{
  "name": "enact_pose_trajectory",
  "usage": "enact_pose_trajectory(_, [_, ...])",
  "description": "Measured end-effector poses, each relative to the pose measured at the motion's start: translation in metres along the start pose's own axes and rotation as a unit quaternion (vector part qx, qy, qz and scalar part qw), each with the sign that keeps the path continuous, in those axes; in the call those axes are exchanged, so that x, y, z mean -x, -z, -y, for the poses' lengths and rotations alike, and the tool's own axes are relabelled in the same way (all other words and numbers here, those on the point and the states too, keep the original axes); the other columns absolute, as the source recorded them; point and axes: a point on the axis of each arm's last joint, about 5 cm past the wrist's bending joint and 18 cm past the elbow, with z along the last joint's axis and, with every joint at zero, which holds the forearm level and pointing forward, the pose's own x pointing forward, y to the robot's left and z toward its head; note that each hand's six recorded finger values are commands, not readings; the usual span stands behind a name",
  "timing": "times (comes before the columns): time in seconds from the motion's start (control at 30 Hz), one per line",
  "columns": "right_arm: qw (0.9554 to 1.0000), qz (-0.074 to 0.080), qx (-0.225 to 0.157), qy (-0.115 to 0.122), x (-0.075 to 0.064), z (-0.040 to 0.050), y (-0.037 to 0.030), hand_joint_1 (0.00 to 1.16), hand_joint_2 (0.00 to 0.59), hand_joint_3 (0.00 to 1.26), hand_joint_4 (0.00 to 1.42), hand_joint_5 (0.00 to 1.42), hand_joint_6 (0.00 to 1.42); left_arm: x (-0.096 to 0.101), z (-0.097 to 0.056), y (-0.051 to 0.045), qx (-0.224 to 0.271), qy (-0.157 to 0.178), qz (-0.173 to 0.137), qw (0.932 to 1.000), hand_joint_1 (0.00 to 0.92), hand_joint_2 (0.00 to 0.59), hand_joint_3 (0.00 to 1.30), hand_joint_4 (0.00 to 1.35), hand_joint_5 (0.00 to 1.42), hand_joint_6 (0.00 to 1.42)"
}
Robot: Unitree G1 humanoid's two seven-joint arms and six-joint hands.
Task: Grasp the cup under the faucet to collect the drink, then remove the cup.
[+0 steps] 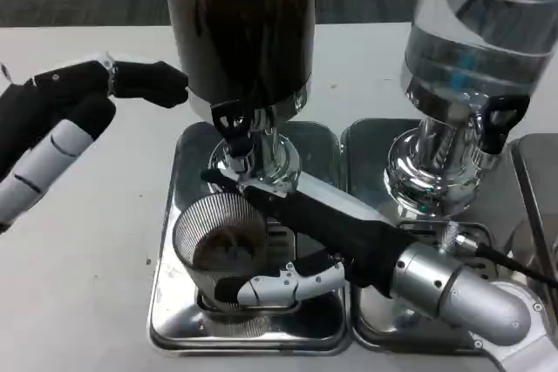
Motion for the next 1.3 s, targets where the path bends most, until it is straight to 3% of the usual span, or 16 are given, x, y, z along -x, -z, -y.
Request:
enact_pose_trajectory(0.57, [1.0, -0.002, 0.003, 0.007, 0.002, -0.0021, -0.0004, 0.61, 0.165, 0.0, 0.0, 0.0, 0.08, 0.006, -0.005, 0.0005, -0.005, -0.015, -0.01, 0.9998, 0.0, 0.212, 0.45, 0.41, 0.37, 0.21])
enact_pose_trajectory(0.93, [0.9999, -0.002, 0.0, 0.016, 0.004, -0.006, -0.0004, 0.61, 0.171, 0.0, 0.0, 0.0, 0.08, 0.024, -0.003, 0.0033, 0.0, -0.028, -0.042, 0.9987, 0.0, 0.211, 0.46, 0.41, 0.37, 0.22])
enact_pose_trajectory(1.3, [0.9993, -0.006, 0.029, 0.022, 0.003, -0.0089, -0.0033, 0.61, 0.171, 0.0, 0.0, 0.0, 0.08, 0.034, 0.002, 0.0087, 0.015, -0.032, -0.068, 0.9971, 0.0, 0.211, 0.46, 0.42, 0.38, 0.22])
